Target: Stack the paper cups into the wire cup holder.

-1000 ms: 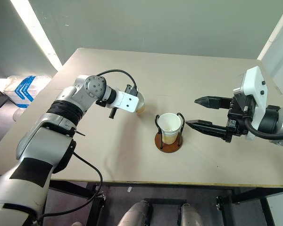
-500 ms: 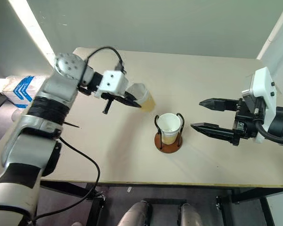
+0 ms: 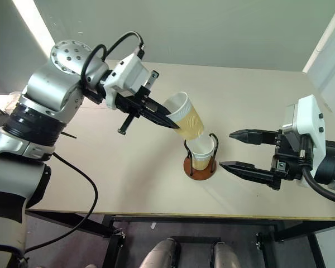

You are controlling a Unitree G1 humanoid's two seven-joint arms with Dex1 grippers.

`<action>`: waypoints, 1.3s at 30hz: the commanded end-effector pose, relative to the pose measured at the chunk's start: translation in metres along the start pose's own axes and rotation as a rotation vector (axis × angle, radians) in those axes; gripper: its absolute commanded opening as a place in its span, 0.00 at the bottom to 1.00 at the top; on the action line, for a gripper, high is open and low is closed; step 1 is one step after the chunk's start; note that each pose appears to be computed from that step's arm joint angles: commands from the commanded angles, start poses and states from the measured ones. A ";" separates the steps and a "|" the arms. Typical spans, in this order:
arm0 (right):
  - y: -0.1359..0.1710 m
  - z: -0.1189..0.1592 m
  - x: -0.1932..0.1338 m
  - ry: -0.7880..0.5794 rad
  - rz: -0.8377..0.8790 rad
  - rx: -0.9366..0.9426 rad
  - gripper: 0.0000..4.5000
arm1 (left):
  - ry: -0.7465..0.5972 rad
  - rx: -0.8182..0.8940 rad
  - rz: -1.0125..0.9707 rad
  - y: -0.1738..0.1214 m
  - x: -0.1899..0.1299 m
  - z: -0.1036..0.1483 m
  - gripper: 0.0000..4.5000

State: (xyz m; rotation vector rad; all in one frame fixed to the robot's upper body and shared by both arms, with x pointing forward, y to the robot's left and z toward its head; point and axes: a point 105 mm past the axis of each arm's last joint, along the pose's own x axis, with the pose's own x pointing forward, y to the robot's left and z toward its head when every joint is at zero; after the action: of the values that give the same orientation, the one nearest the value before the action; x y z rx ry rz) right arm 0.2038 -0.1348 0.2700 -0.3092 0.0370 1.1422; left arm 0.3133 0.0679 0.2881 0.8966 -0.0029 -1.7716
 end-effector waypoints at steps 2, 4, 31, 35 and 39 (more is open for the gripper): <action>0.000 0.012 -0.005 -0.036 -0.050 -0.047 0.75 | 0.026 0.067 -0.064 0.005 0.011 0.003 0.01; 0.000 0.011 -0.005 -0.037 -0.059 -0.045 0.75 | 0.037 0.080 -0.071 0.009 0.016 0.000 0.01; -0.001 0.010 -0.008 -0.022 -0.091 -0.042 0.75 | 0.113 0.146 -0.189 0.013 0.052 -0.011 0.10; -0.001 0.010 -0.008 -0.020 -0.091 -0.038 0.75 | 0.092 0.161 -0.169 0.021 0.053 -0.001 0.38; -0.002 0.009 -0.007 -0.018 -0.083 -0.037 0.75 | 0.014 0.154 -0.093 0.034 0.043 0.019 0.69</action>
State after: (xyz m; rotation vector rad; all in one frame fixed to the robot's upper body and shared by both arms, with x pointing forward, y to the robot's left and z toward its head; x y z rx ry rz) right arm 0.2028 -0.1393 0.2719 -0.3038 0.0264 1.0682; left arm 0.3305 0.0123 0.2612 1.0400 -0.0032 -1.8763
